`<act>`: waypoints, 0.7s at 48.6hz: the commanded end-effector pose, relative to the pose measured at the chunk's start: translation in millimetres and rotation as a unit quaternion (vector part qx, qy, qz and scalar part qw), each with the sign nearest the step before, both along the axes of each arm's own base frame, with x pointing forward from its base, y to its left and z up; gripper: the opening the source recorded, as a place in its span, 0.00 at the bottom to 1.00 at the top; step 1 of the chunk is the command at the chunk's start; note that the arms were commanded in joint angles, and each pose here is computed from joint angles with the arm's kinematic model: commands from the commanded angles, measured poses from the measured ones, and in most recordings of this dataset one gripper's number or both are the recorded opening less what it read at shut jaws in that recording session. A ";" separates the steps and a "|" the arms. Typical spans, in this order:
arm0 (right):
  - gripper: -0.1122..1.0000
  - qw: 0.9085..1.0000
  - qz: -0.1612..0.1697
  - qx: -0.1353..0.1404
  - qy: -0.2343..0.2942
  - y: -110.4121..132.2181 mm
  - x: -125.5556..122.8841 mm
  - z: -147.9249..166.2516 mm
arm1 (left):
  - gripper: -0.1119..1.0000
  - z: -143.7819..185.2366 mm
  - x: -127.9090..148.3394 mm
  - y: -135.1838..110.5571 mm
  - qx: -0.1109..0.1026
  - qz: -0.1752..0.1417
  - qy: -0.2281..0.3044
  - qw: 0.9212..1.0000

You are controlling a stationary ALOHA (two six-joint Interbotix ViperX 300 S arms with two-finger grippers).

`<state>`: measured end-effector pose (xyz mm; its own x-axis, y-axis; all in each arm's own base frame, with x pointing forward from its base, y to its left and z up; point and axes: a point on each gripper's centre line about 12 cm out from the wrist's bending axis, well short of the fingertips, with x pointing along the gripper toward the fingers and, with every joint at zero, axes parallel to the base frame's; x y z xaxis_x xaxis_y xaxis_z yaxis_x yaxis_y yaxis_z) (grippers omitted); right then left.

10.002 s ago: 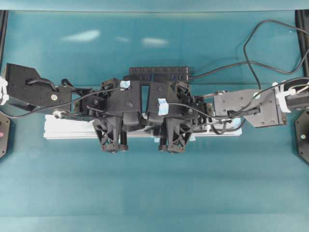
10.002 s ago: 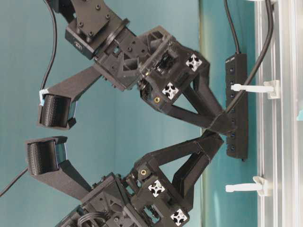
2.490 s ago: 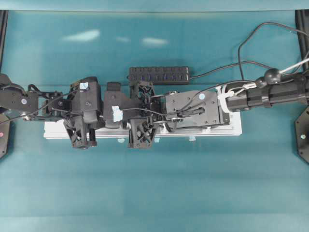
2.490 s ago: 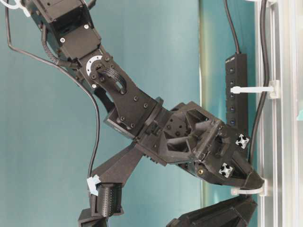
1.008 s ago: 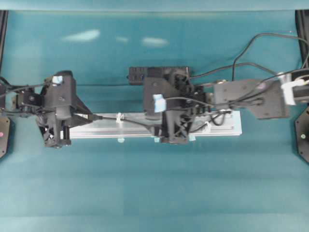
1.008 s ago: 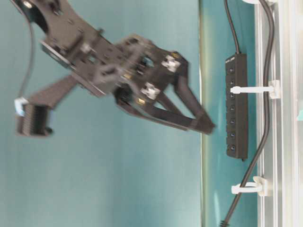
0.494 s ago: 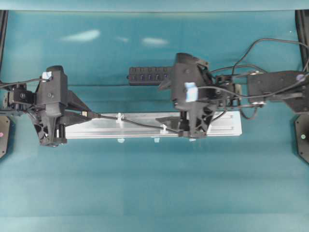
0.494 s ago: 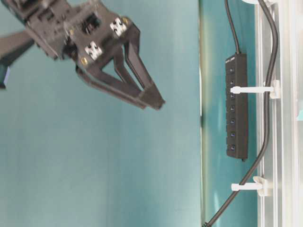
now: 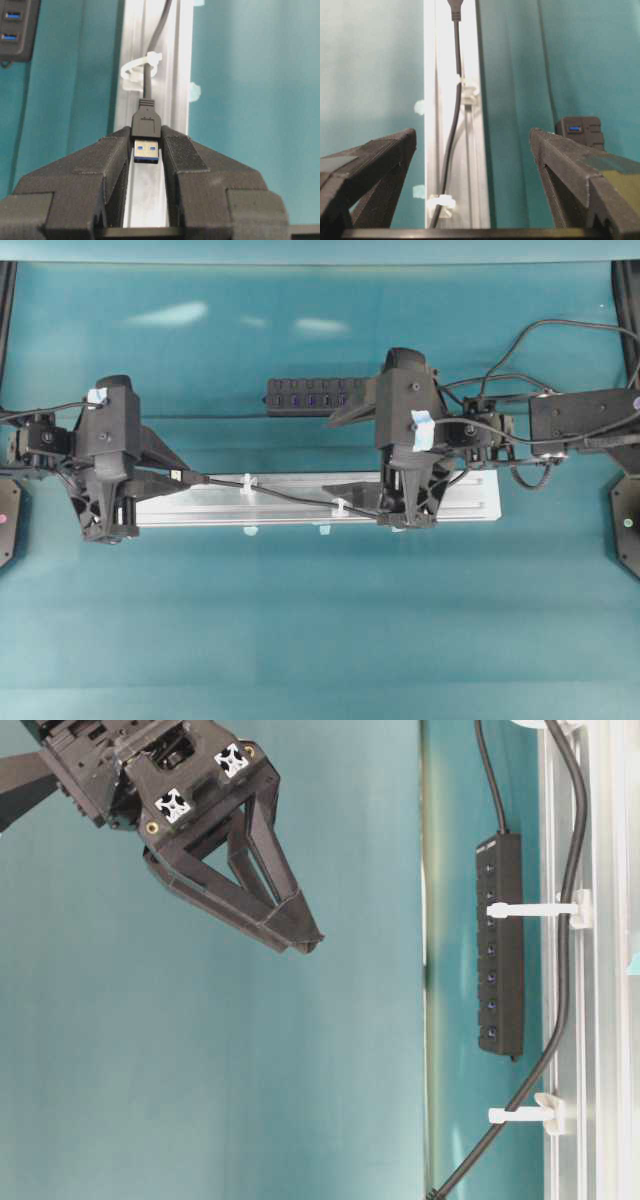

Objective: Pass the USB cable through three rings with both arms.

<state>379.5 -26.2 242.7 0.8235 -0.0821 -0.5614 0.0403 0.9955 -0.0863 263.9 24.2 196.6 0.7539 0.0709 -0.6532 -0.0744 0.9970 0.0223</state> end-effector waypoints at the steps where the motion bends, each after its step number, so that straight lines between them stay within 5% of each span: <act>1: 0.93 1.000 0.001 0.003 -0.017 2.0 -0.7 10.6 | 0.30 10.4 5.6 -0.8 0.002 -0.002 -0.019 1.000; 23: 0.93 1.000 0.002 0.005 -0.006 3.3 -2.5 2.0 | 0.30 23.8 13.5 -0.2 0.013 -0.007 -0.077 0.997; 34: 0.93 0.999 -0.016 0.030 -0.006 3.2 -2.4 0.2 | 0.30 27.1 15.1 -0.1 0.014 -0.007 -0.090 0.996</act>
<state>376.5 -23.7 237.6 0.8161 -0.0766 -0.5728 0.0604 0.9971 -0.0472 273.0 24.9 208.7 0.8288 0.0762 -0.5543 -0.0691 0.9970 0.0337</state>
